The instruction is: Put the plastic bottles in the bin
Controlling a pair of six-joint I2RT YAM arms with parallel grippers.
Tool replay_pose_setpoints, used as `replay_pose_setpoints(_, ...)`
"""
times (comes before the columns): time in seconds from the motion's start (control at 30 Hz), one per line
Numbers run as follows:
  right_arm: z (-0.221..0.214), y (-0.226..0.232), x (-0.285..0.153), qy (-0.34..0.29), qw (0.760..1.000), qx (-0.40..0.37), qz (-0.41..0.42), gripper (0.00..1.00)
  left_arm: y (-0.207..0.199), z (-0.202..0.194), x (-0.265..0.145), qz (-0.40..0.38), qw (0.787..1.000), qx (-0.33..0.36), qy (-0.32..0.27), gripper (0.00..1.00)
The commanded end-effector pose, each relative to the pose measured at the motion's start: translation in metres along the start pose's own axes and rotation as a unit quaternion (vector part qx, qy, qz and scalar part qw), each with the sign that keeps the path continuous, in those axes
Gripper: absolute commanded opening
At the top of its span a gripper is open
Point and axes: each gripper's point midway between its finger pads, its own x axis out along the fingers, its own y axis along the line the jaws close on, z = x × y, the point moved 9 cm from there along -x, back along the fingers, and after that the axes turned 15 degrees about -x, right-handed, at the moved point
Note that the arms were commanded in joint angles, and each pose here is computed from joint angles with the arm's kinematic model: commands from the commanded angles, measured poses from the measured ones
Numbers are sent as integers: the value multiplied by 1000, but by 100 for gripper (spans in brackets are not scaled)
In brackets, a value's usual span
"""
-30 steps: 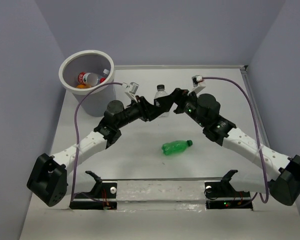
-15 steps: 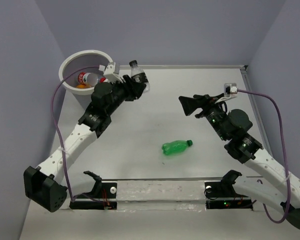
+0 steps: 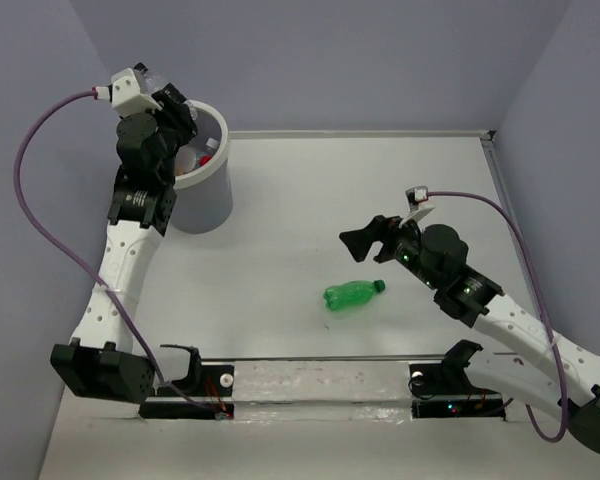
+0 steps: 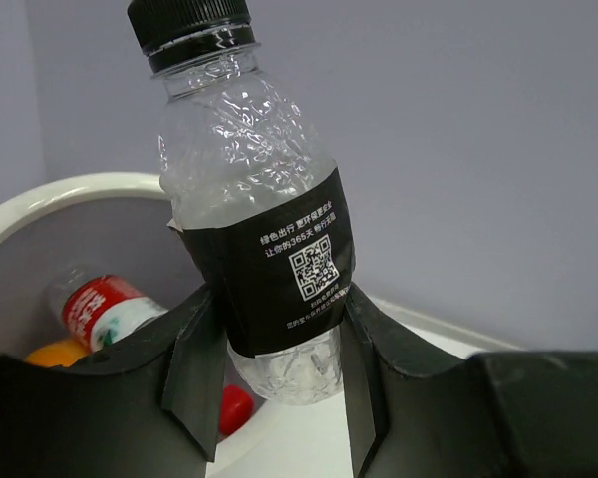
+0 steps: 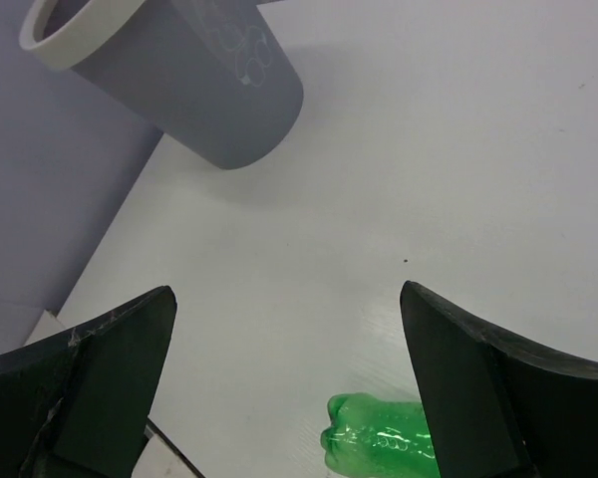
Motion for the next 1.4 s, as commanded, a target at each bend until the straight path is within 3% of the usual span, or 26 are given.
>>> replay_pose_setpoints(0.0,16,5,-7,-36,999,-7,10,100,39,-15,23,88,994,54,20,23)
replay_pose_setpoints(0.07,17,3,-7,-38,999,-6,1,100,43,-13,26,103,992,65,19,25)
replay_pose_setpoints(0.13,16,3,-6,-36,999,-5,-1,100,46,-15,30,114,991,73,19,35)
replay_pose_setpoints(0.23,16,3,-4,-33,999,-5,-1,100,47,-13,31,124,989,78,17,62)
replay_pose_setpoints(0.27,17,3,-4,-35,999,-6,-2,100,47,-13,31,126,989,80,16,77)
replay_pose_setpoints(0.33,16,3,-3,-32,999,-9,-3,100,47,-12,30,126,989,81,16,86)
replay_pose_setpoints(0.57,16,3,-2,-32,999,-9,-5,100,22,1,21,58,996,67,18,91)
replay_pose_setpoints(0.7,18,1,-3,-39,999,-12,-13,100,-16,-1,8,-13,995,87,36,92)
replay_pose_setpoints(0.8,23,-2,-8,-53,998,-11,-32,100,-57,-27,-15,-92,987,105,76,91)
replay_pose_setpoints(0.97,32,-20,-29,-80,989,-9,-127,99,-88,-93,-60,-211,949,134,193,92)
replay_pose_setpoints(1.07,40,-33,-52,-123,974,4,-191,99,-91,-145,-90,-254,918,146,267,93)
replay_pose_setpoints(1.1,40,-38,-57,-133,968,8,-213,99,-90,-173,-106,-272,898,157,307,98)
replay_pose_setpoints(1.27,47,-46,-87,-184,952,39,-241,97,-78,-253,-139,-311,847,202,380,99)
replay_pose_setpoints(1.37,48,-48,-95,-191,949,42,-247,96,-73,-280,-145,-343,817,210,414,99)
